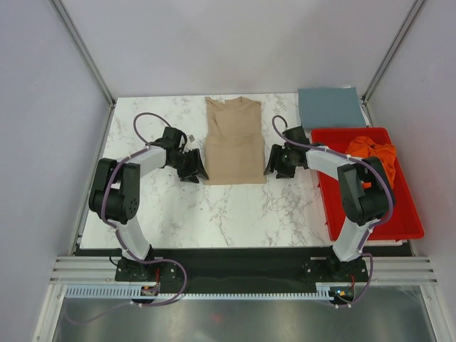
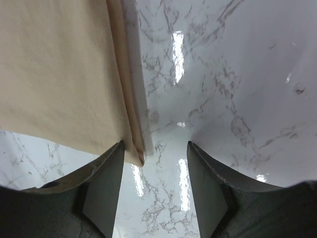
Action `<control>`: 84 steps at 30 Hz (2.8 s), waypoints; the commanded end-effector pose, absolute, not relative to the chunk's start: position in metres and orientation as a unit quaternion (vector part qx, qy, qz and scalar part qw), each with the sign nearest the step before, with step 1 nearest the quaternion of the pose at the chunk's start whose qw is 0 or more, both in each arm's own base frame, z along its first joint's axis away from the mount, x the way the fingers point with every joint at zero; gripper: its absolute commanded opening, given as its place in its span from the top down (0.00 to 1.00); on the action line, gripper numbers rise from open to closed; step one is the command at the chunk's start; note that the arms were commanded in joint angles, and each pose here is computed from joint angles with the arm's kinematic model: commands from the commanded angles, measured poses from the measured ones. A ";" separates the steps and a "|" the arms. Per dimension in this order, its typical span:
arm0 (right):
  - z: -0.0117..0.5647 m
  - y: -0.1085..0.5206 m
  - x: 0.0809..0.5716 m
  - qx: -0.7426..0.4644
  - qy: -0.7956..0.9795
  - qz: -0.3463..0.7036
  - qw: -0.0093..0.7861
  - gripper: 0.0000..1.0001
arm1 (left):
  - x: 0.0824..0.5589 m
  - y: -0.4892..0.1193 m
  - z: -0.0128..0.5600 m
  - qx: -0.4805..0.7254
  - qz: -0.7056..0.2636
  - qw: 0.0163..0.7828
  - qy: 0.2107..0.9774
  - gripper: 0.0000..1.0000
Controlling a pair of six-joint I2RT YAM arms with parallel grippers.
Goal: Fold and stack the t-shirts
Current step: Fold the tshirt
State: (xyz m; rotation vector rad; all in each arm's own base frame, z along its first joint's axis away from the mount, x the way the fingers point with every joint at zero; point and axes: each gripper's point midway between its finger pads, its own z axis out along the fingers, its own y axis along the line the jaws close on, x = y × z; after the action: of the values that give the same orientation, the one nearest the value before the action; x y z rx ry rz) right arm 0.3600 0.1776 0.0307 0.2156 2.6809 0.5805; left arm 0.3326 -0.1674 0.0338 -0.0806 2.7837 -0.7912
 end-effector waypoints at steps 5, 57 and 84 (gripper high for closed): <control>0.043 0.190 0.358 0.112 0.943 0.224 0.220 0.38 | 0.348 -0.173 0.043 -0.065 -0.282 0.161 0.944 0.45; 0.006 0.160 0.211 0.093 0.963 0.204 0.153 1.00 | 0.182 -0.207 0.048 0.006 -0.309 0.118 0.944 0.98; 0.025 0.154 0.151 0.103 0.951 0.227 0.183 1.00 | 0.146 -0.223 0.039 -0.113 -0.347 0.122 0.923 0.48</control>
State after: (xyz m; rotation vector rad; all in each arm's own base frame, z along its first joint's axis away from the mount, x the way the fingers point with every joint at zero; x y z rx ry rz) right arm 0.1460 0.1541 0.0201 0.2830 2.6973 0.6559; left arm 0.1347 -0.2070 0.0303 -0.2951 2.7514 -0.9240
